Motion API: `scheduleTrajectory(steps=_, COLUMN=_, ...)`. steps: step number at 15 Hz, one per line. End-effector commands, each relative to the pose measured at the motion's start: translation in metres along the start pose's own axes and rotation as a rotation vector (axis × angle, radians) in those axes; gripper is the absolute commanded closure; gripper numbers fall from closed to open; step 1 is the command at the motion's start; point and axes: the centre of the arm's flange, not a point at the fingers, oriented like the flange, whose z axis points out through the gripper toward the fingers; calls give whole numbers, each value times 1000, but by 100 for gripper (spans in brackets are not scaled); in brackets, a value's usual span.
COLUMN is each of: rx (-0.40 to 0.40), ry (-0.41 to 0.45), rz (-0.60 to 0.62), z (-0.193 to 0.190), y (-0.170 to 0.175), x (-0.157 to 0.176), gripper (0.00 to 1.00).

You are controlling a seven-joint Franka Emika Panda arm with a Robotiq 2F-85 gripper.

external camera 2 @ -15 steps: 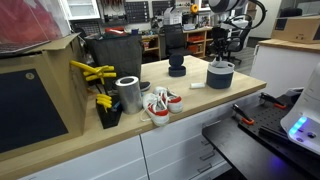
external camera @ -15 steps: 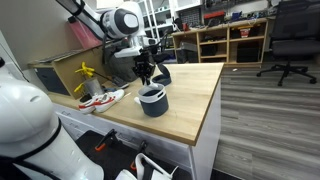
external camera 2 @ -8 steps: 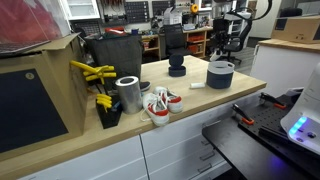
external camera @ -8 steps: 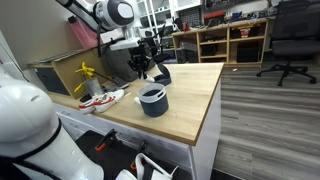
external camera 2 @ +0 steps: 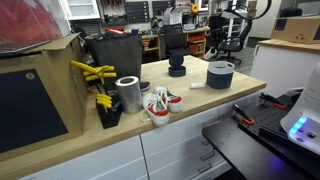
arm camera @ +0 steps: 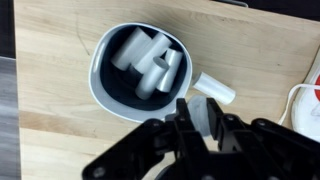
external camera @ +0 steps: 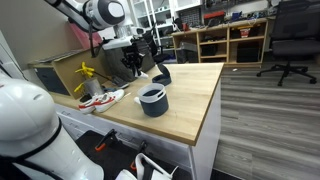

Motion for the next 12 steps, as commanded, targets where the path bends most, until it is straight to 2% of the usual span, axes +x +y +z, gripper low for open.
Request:
scheduleTrajectory(steps=1, rx=17, ry=108, rz=-34, z=14, y=-28, x=2, gripper=94)
scheduleTrajectory(steps=4, rx=11, ry=172, rz=-126, z=32, y=-46, x=4, gripper=94)
scheduleTrajectory(steps=8, rx=2, ry=182, rz=-256, z=59, y=-64, x=-1, gripper=94)
scheduleTrajectory(steps=12, rx=-22, ry=208, rz=-443, z=89, y=-70, x=-20, gripper=94)
